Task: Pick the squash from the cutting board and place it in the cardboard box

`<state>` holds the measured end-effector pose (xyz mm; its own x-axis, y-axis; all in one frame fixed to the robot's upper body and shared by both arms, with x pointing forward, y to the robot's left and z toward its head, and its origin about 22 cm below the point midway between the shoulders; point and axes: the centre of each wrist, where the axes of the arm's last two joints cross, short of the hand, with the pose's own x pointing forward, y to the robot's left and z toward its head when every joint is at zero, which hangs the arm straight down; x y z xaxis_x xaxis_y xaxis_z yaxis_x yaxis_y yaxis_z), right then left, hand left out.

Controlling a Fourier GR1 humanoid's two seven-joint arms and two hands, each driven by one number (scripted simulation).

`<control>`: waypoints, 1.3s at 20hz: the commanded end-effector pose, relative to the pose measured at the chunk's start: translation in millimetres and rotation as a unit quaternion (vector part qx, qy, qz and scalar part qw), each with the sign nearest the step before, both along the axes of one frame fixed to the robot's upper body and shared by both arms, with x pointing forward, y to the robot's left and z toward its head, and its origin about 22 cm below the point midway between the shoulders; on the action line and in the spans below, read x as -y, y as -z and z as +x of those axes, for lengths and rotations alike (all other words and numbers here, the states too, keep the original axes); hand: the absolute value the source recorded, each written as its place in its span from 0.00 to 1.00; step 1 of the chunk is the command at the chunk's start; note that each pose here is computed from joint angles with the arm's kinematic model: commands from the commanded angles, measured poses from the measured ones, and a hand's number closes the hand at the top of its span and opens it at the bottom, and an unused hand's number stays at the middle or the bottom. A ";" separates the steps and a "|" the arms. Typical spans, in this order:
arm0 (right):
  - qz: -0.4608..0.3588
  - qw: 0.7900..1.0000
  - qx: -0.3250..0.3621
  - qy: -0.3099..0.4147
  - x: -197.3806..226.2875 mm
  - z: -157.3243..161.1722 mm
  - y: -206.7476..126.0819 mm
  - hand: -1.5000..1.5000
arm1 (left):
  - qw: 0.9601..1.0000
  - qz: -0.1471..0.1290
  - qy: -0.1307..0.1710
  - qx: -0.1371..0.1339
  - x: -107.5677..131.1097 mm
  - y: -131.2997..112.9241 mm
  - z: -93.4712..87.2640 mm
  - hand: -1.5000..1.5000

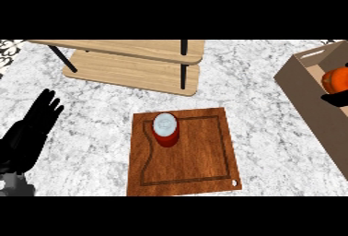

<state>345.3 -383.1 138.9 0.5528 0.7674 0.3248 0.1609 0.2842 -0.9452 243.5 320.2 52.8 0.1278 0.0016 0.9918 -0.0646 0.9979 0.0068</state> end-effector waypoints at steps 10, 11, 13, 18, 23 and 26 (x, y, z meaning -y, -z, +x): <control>0.148 0.957 0.250 0.012 25.3 -12.9 -6.2 0.00 | 1.000 -0.003 -0.005 0.003 0.2 -9.6 2.7 0.50; 0.157 0.952 0.263 0.024 33.9 -15.7 -8.3 0.00 | 1.000 0.002 -0.007 0.003 4.6 -1.7 -9.0 0.50; 0.186 0.934 0.302 0.041 27.9 -24.5 -7.8 0.00 | 1.000 -0.001 -0.009 -0.006 -0.3 6.9 -7.3 0.50; 0.208 0.917 0.334 0.064 65.1 -57.7 -14.4 0.00 | 1.000 0.012 -0.009 -0.001 8.2 20.5 -10.3 0.50; 0.227 0.902 0.360 0.076 109.9 -98.5 -16.9 0.00 | 1.000 -0.001 -0.008 -0.007 -9.4 -11.1 7.0 0.50; 0.244 0.898 0.360 0.062 132.8 -132.6 -26.3 0.00 | 1.000 0.004 -0.008 0.003 -16.7 -0.2 10.0 0.50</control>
